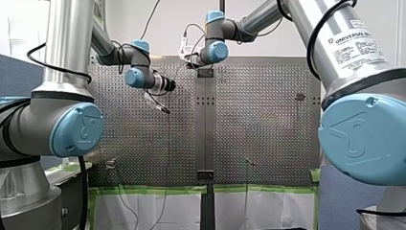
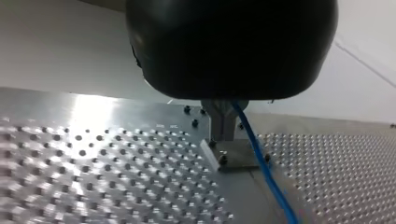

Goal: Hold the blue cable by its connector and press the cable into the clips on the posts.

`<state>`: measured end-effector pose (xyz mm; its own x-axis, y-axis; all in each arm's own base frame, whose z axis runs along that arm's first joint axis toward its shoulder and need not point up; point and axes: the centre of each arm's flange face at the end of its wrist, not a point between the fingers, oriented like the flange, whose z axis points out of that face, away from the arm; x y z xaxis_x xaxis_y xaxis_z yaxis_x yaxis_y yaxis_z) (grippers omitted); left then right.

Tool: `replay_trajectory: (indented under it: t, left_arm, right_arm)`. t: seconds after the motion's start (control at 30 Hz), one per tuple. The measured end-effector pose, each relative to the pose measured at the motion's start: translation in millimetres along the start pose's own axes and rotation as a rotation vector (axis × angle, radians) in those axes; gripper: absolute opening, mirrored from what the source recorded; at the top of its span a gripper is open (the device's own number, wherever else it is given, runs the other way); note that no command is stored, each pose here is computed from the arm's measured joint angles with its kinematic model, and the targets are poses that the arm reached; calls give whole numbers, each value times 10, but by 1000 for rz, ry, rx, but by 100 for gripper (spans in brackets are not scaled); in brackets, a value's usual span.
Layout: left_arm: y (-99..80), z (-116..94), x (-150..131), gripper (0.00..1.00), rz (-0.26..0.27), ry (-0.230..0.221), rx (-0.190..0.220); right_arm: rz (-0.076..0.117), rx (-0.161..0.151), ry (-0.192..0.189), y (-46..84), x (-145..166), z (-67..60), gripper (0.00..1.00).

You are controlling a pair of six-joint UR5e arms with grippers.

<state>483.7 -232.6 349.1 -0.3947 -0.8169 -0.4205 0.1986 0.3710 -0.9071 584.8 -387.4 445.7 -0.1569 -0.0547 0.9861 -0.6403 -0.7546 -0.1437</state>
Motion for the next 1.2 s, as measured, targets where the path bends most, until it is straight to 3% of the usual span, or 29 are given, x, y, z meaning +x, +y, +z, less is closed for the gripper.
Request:
replay_trajectory:
  t: [0.77,1.2]
  left_arm:
    - [-455,-595,-654,0,193,-233,-154]
    - [-630,-1078,-732,0,296,-312,-275]
  right_arm:
    - [1,-2,-19,19,-138,-9,0]
    - [1,64,-15,-174,-186,-7,0]
